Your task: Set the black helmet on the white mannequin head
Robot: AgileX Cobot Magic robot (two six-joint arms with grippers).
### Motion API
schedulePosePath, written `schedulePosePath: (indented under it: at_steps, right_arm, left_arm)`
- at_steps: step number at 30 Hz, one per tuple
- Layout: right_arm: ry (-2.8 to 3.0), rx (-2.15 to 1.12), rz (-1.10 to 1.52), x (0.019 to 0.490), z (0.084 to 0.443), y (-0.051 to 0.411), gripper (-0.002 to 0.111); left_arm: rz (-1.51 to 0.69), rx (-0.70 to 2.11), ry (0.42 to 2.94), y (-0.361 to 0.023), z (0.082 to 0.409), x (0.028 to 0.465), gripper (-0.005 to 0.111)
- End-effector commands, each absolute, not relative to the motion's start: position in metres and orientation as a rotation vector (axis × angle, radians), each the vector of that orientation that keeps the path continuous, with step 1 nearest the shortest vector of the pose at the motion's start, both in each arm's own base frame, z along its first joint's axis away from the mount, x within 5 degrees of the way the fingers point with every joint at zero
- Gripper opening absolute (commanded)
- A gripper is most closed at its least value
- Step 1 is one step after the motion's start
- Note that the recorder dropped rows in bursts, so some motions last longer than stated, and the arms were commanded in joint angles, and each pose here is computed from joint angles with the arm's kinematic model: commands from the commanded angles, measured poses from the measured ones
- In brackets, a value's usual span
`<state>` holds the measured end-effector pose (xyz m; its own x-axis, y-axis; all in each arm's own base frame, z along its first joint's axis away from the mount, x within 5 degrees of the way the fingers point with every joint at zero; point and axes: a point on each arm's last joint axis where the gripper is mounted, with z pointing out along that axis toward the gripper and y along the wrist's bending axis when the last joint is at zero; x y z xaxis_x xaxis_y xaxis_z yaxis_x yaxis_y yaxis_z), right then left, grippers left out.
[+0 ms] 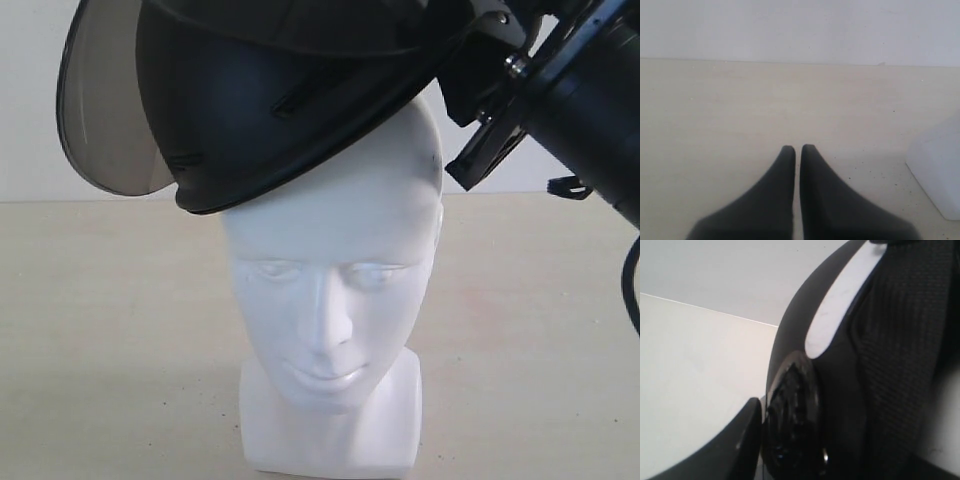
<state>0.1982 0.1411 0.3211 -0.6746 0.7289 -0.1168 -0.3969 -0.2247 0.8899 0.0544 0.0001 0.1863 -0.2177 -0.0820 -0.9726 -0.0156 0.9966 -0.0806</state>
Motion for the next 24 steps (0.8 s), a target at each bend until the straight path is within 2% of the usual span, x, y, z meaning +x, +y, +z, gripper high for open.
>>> schedulePosePath:
  at_steps: [1, 24]
  right_arm:
    - [1.593, 0.429, 1.702, 0.2041, 0.2883, 0.1449, -0.001]
    - [1.665, 0.372, 1.673, 0.1991, 0.279, 0.1466, -0.001]
  left_arm:
    - [-0.063, -0.073, 1.79, 0.0, 0.1854, 0.0543, 0.004]
    - [-0.063, -0.073, 1.79, 0.0, 0.1854, 0.0543, 0.004]
